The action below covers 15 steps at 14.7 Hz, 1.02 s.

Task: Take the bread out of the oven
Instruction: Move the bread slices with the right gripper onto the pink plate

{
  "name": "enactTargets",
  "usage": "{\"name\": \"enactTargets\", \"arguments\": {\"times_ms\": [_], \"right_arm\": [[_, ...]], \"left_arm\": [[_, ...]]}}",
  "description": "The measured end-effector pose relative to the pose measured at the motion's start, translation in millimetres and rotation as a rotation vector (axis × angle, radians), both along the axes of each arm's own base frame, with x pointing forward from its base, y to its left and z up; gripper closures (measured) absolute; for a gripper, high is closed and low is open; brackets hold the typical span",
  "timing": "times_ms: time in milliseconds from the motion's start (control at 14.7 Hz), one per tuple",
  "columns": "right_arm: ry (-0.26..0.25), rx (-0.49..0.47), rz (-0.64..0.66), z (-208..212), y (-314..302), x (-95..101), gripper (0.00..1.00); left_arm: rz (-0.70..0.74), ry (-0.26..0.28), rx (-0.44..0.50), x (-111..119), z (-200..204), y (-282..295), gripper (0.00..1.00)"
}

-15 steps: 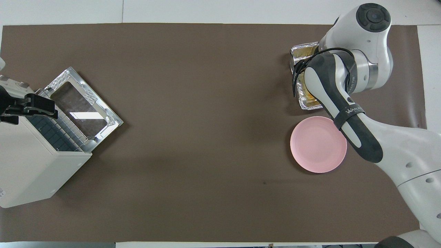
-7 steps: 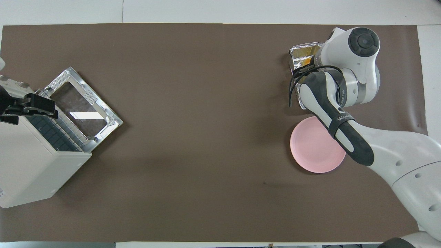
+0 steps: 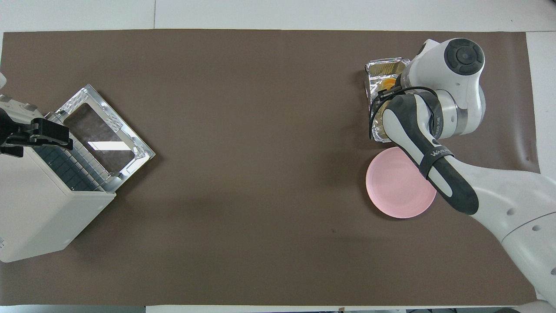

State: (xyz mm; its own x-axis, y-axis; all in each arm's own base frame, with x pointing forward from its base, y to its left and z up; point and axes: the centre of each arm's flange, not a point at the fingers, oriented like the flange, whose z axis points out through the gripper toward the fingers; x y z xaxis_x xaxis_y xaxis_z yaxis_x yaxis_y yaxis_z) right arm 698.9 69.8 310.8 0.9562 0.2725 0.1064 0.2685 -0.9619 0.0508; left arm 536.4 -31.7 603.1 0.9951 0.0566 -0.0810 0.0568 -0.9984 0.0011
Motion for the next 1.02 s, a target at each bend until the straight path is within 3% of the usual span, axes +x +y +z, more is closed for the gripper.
{"name": "enactTargets", "arguments": {"times_ms": [205,409,614,818,1023], "right_arm": [[0.035,-0.009,-0.001,31,1,-7.1,0.88],[0.049,-0.016,0.003,65,5,-16.5,0.88],[0.104,-0.03,0.001,102,5,-34.5,0.88],[0.153,-0.007,-0.008,140,9,-72.3,0.88],[0.16,0.005,-0.012,147,9,-128.0,0.88]], "left_arm": [[0.0,0.0,0.0,0,0,0,0.0],[0.0,0.0,0.0,0,0,0,0.0],[0.0,0.0,0.0,0,0,0,0.0],[0.0,0.0,0.0,0,0,0,0.0],[0.0,0.0,0.0,0,0,0,0.0]]}}
